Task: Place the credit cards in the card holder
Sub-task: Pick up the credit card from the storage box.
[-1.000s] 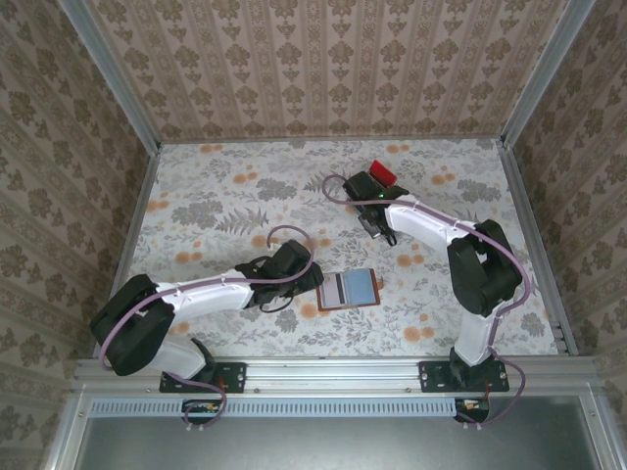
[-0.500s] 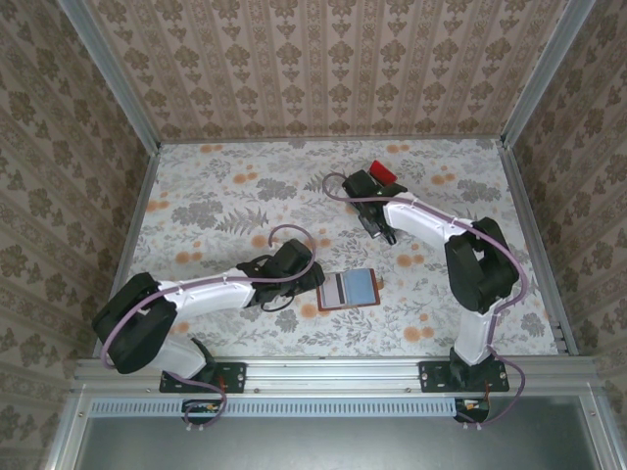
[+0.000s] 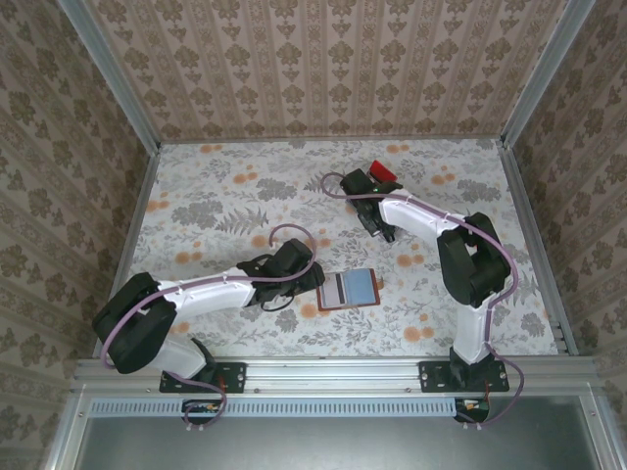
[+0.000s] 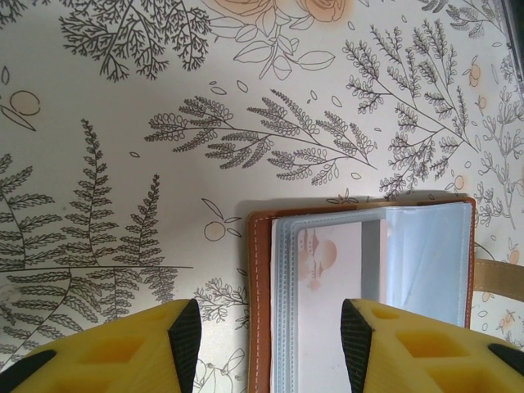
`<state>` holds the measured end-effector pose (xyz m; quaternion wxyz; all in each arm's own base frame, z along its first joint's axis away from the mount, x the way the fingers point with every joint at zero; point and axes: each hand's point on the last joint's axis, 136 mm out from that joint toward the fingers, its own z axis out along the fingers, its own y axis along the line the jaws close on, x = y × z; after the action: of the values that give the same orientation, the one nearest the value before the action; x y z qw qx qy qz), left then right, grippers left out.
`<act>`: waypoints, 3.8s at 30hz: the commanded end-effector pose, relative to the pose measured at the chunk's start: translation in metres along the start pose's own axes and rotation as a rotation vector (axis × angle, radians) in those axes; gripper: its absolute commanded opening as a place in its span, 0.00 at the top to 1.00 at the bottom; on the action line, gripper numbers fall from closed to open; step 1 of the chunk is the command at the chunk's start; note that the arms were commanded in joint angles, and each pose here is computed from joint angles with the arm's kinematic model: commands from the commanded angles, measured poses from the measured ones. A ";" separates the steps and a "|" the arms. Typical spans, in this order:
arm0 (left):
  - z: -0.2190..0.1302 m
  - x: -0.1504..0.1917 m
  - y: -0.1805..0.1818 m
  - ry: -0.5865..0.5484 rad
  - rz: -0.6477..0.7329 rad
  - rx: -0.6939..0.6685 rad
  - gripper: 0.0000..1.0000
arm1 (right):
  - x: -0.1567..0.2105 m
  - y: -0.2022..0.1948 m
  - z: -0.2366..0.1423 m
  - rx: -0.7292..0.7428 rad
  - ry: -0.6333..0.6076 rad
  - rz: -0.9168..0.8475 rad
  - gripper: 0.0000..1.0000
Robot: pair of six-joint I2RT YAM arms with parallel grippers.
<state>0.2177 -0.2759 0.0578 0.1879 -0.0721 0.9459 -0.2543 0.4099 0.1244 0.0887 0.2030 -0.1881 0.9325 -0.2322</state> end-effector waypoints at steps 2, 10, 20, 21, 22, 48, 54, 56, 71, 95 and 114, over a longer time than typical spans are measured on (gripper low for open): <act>0.001 -0.001 0.000 0.013 0.015 -0.018 0.49 | 0.011 0.011 0.010 -0.033 0.057 -0.025 0.97; 0.002 -0.001 -0.002 0.012 0.017 -0.014 0.49 | 0.008 -0.002 -0.003 -0.011 0.020 -0.004 1.00; 0.004 0.000 -0.001 0.016 0.012 -0.012 0.49 | 0.018 -0.009 -0.014 -0.020 0.052 -0.078 1.00; 0.004 0.000 -0.002 0.015 0.012 -0.008 0.49 | 0.018 -0.008 -0.011 -0.014 0.052 -0.084 1.00; 0.004 0.000 -0.002 0.016 0.013 -0.009 0.49 | 0.019 -0.007 -0.009 -0.016 0.054 -0.094 1.00; 0.005 0.000 -0.004 0.023 0.018 -0.008 0.49 | 0.012 0.002 -0.014 -0.092 0.033 -0.048 1.00; 0.005 0.000 -0.005 0.023 0.019 -0.007 0.49 | 0.013 -0.005 -0.030 -0.112 0.015 -0.035 1.00; 0.005 -0.001 -0.006 0.022 0.019 -0.004 0.49 | 0.014 -0.007 -0.031 -0.105 0.013 -0.042 1.00; 0.008 -0.001 -0.010 0.031 0.027 -0.003 0.49 | 0.003 0.001 -0.031 -0.166 -0.030 -0.036 1.00; 0.007 0.001 -0.005 0.029 0.020 -0.009 0.49 | -0.001 0.008 -0.037 -0.270 -0.018 0.003 1.00; 0.006 -0.001 -0.008 0.023 0.018 -0.001 0.49 | 0.003 0.001 -0.057 -0.391 -0.031 0.111 1.00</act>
<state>0.2192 -0.2832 0.0525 0.1753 -0.0671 0.9499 -0.2499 0.3885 0.1426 0.1111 0.1786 -0.1950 0.9623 -0.0643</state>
